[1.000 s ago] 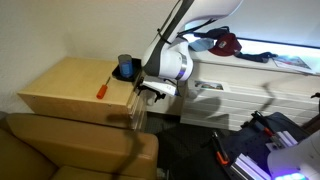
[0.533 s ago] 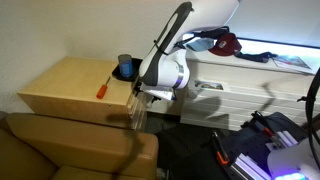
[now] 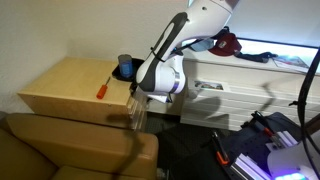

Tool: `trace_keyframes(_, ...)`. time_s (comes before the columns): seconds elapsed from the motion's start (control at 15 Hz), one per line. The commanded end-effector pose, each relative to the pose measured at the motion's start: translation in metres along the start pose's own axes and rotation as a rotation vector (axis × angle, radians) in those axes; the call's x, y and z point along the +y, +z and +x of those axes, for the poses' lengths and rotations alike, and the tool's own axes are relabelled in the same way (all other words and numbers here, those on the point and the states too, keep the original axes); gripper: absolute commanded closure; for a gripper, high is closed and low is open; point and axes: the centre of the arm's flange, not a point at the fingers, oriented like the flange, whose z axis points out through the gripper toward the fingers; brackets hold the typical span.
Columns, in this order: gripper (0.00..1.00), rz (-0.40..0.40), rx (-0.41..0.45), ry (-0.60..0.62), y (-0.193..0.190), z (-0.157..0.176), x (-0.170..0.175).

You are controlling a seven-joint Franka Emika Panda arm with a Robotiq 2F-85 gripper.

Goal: Pull out the topmost shelf on the nightstand

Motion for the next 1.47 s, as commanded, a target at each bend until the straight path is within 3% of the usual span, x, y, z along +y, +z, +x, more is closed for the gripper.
trace_keyframes(0.0, 0.00, 0.010, 0.003, 0.013, 0.003, 0.001, 0.003)
trace_keyframes(0.6, 0.00, 0.033, -0.037, 0.126, 0.014, 0.000, 0.016)
trace_keyframes(0.93, 0.00, 0.112, -0.020, 0.026, 0.018, -0.008, 0.012)
trace_keyframes(1.4, 0.00, 0.117, 0.013, -0.060, 0.026, 0.004, 0.021)
